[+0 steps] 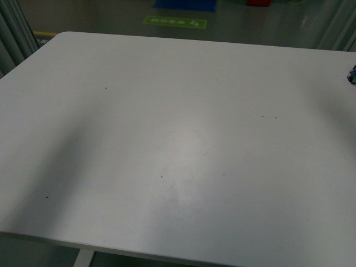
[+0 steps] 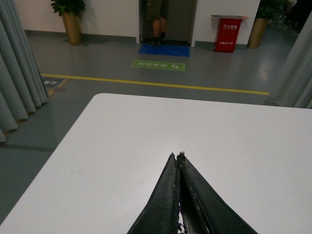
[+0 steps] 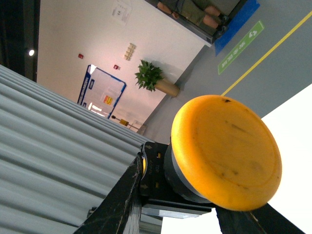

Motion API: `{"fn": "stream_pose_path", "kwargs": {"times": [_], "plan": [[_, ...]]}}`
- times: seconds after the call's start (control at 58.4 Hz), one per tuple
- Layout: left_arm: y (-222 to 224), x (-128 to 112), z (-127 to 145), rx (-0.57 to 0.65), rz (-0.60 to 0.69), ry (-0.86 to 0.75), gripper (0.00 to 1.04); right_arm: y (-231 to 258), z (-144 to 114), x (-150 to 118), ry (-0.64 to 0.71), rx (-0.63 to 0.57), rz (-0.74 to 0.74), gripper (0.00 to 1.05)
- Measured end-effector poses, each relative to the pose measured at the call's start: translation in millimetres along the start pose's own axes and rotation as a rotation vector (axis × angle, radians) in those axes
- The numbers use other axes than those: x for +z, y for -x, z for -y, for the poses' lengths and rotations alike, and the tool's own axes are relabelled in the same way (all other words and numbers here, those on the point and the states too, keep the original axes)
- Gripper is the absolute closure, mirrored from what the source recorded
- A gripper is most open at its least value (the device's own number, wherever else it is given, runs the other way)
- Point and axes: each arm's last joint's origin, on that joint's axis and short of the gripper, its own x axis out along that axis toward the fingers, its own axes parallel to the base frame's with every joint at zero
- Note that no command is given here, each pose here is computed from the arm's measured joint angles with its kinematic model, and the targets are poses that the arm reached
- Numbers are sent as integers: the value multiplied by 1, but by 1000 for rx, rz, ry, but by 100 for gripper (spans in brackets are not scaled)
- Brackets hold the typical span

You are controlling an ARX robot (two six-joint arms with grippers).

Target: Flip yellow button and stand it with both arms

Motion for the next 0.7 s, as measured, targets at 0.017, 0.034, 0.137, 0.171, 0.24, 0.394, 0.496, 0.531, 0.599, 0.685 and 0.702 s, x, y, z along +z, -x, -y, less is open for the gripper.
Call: {"fn": "stream_pose_path", "kwargs": {"times": [0.017,0.034,0.137,0.171,0.24,0.394,0.496,0.531,0.599,0.685,0.702], "plan": [[3,-1,-2,2,0,0,101,0,0,0,1,-1,2,71],[7,-3,-6,3,0,-1,101,2,0,1,5,1,2,71],[26,-9,-17,3,1,-7,101,5,1,5,16,10,-4,71],[32,-10,-20,1,0,-7,101,8,2,6,18,3,6,71],[42,-13,-25,3,-1,-9,101,14,5,5,19,-9,14,71],[56,-16,-31,3,2,-10,101,23,5,3,41,-12,19,71],[65,-21,-35,5,-4,-10,101,25,6,2,53,-16,19,71],[67,-23,-37,1,9,-9,101,26,6,2,56,-19,20,71],[72,-28,-43,-12,1,-10,101,27,8,2,60,-27,22,71],[77,-30,-46,8,-11,-9,101,28,10,1,62,-34,23,71],[79,-30,-47,10,-8,-9,101,28,11,1,62,-37,24,71]]}}
